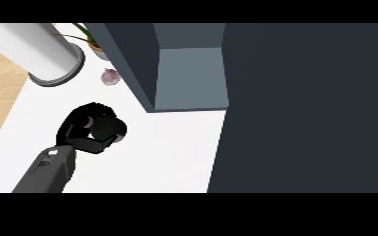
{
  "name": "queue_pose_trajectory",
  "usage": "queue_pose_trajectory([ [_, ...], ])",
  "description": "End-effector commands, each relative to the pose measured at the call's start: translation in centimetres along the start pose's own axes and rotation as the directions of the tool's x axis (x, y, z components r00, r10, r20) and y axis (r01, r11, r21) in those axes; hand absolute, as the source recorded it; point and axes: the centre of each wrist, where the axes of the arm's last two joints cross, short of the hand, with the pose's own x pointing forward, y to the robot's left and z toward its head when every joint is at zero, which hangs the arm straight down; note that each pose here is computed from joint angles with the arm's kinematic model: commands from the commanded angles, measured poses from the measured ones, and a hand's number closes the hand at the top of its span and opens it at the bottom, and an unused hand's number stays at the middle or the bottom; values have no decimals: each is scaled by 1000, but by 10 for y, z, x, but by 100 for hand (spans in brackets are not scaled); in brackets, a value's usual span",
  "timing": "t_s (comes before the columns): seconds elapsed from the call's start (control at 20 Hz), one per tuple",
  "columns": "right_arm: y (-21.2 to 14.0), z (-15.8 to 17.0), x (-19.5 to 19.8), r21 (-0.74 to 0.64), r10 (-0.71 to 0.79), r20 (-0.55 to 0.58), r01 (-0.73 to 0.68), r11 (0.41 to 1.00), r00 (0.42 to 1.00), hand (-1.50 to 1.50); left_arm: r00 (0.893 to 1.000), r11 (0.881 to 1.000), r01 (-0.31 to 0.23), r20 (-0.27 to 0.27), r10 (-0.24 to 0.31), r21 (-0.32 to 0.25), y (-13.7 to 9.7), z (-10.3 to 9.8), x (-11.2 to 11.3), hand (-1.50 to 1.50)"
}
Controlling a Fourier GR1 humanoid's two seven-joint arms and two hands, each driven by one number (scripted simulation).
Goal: Pick up the wine, place it into the cabinet and close the cabinet
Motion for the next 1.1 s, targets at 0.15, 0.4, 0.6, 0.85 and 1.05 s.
queue_pose_trajectory([
  [0.15,-6,28,30,-29,-26,61,28,999,998,-150,998,973,25,47,-37,231,-33,58,-44,150],
  [0.4,-8,26,29,-19,-10,64,11,1000,998,-150,997,984,9,78,-23,179,-66,65,-57,150],
  [0.6,-11,31,36,-23,-17,56,18,1000,998,-150,996,995,-43,85,35,86,-65,56,-36,150],
  [0.85,-12,30,33,-37,0,64,3,999,998,-150,993,997,-51,109,44,66,-105,35,-16,150],
  [1.05,-5,31,26,-39,-10,60,13,999,998,-150,989,996,-86,123,81,35,-136,27,3,150],
])
